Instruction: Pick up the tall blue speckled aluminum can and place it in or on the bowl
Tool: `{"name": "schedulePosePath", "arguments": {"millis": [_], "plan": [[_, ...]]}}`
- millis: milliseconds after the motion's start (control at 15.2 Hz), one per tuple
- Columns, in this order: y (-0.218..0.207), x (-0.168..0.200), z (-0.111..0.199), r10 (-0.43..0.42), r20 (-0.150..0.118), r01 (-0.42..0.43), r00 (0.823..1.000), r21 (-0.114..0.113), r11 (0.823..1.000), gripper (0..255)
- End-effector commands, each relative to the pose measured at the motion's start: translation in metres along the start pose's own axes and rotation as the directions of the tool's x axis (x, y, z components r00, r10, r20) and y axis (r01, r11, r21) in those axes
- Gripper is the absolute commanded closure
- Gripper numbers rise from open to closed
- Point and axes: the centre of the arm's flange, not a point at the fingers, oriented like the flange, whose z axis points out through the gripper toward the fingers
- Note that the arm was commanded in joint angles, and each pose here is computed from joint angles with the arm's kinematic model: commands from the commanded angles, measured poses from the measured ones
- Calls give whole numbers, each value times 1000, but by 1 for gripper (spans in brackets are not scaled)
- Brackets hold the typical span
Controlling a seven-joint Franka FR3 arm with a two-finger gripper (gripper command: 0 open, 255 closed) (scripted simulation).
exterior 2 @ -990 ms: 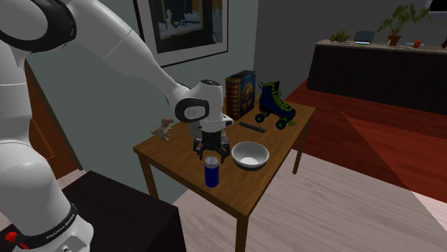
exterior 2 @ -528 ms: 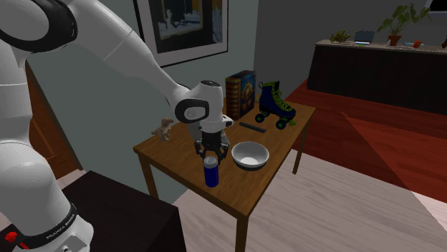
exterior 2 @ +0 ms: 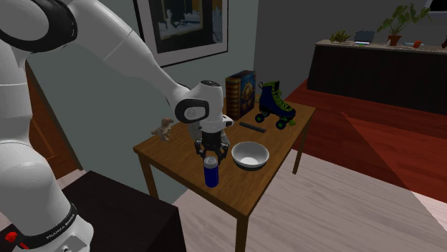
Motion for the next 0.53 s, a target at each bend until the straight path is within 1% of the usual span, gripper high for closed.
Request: {"name": "schedulePosePath", "arguments": {"millis": [0,462], "plan": [[0,0,0,0,0,0,1000,0,1000,255],[-1,-1,-37,0,0,0,1000,0,1000,255]]}}
